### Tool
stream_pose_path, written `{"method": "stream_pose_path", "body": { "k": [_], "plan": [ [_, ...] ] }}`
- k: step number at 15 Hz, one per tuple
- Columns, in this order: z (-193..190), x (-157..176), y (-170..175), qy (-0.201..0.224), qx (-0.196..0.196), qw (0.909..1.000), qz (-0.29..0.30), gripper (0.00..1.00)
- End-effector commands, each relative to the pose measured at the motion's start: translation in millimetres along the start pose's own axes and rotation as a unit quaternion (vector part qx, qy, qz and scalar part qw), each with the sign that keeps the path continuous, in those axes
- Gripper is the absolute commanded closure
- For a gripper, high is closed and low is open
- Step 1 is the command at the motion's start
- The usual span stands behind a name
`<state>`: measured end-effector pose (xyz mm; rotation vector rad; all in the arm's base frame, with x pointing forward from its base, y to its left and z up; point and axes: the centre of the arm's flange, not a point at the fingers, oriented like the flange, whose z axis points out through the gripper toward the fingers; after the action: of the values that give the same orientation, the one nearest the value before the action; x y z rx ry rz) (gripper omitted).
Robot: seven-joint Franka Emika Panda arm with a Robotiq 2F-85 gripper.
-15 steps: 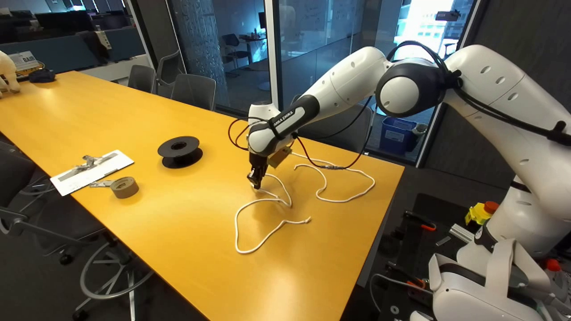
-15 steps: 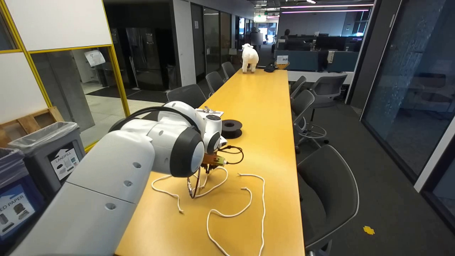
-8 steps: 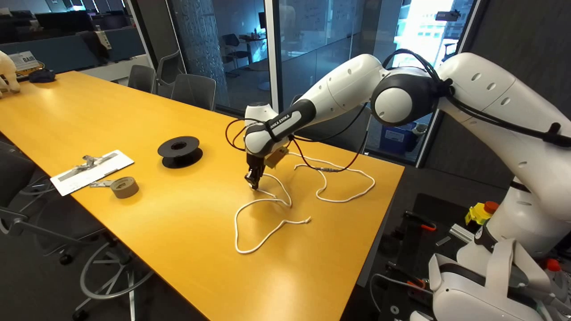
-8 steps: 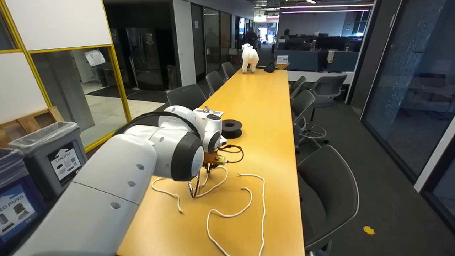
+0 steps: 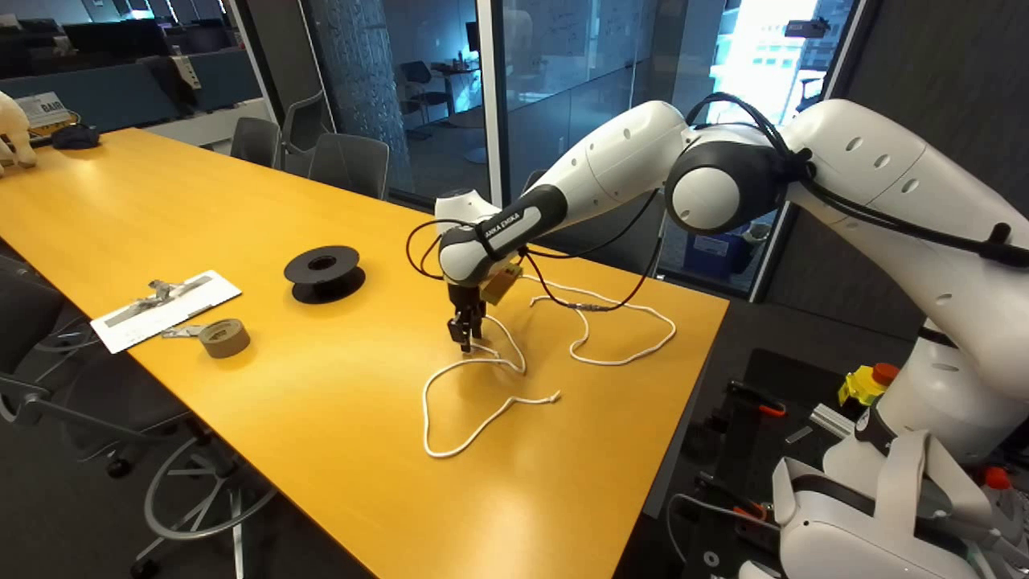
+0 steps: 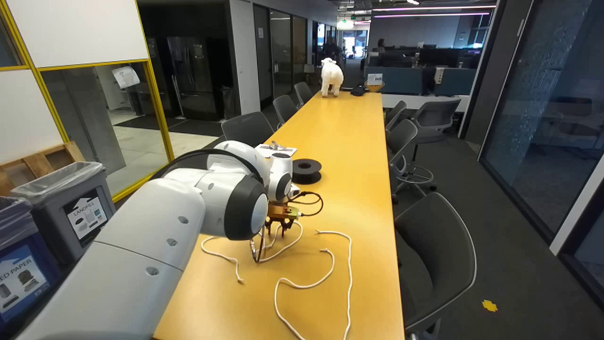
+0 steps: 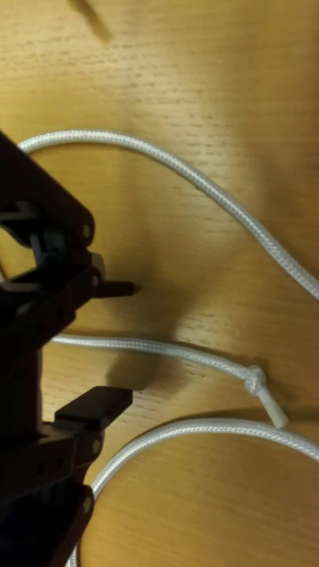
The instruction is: Separate the two white ropes
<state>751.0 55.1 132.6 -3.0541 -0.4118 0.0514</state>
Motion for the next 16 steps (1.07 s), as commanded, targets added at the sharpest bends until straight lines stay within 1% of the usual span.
{"method": "stream_pose_path", "body": {
  "k": [1, 2, 3, 6, 8, 12, 14, 16],
  "plan": [
    [-14, -16, -17, -0.020, -0.024, 0.9995, -0.007, 0.13],
    [-15, -20, -20, -0.024, -0.026, 0.9993, -0.009, 0.05],
    [-20, -26, -24, -0.026, -0.031, 0.9991, -0.011, 0.01],
    [-48, -49, -32, -0.045, -0.038, 0.9978, -0.031, 0.00],
    [-74, -69, -30, -0.075, -0.042, 0.9957, -0.035, 0.00],
    [-123, -117, -17, -0.136, -0.032, 0.9899, -0.022, 0.00],
    [-145, -146, -12, -0.151, -0.030, 0.9880, -0.009, 0.00],
    [-166, -176, -9, -0.152, -0.032, 0.9879, 0.005, 0.00]
  ]
}}
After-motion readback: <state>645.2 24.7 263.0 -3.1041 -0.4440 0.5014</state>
